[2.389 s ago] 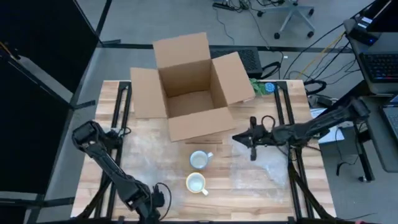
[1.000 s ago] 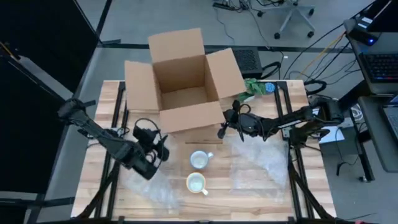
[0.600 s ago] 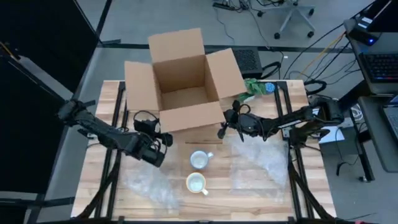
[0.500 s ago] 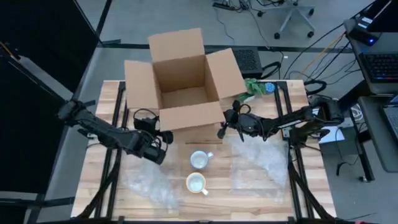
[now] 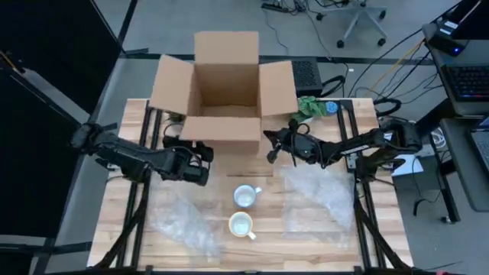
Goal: Wrap mug
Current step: Wrap the yellow mug with bubble wrap
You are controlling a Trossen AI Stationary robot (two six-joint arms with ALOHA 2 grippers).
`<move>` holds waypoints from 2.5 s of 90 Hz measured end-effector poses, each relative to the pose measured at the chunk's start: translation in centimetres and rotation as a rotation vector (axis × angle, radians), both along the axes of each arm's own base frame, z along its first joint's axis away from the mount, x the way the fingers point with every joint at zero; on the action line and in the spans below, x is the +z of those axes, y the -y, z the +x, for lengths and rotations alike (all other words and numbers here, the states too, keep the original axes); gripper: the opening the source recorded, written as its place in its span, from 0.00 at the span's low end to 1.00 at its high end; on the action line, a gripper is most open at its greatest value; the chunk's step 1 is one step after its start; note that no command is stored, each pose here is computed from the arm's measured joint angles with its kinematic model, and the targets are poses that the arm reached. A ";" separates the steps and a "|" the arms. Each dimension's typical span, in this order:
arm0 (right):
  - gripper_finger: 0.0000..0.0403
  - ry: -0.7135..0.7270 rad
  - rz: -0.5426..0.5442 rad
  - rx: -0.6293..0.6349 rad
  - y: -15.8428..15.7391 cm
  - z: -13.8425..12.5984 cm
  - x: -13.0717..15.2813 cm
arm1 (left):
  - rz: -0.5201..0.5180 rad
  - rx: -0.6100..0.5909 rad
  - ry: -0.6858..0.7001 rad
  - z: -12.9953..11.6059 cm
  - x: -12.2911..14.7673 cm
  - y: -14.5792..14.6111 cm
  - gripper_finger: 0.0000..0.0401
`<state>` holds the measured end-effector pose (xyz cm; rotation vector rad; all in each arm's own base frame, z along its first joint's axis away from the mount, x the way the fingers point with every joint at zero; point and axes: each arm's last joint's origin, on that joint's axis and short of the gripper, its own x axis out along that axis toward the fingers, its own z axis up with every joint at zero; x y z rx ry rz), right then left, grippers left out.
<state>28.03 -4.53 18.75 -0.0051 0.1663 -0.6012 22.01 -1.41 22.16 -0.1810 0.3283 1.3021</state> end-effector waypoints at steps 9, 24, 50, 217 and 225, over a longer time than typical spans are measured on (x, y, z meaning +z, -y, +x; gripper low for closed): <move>0.00 0.002 0.003 -0.002 0.1 0.0 0.0 | -0.010 -0.006 0.000 0.0 0.0 0.1 0.44; 0.00 -0.007 0.007 0.017 -0.1 0.0 -0.1 | -0.050 -0.043 -0.030 0.0 -0.1 0.7 0.44; 0.00 -0.004 0.013 0.060 -1.9 0.2 -0.1 | -0.129 -0.232 -0.175 -0.4 0.2 3.3 0.44; 0.00 -0.213 0.276 0.466 -18.8 2.2 4.1 | -0.653 -0.755 -0.260 -11.8 3.1 13.7 0.44; 0.01 -0.267 0.300 0.416 -18.2 3.2 4.6 | -0.627 -0.751 -0.255 -11.6 2.9 13.9 0.44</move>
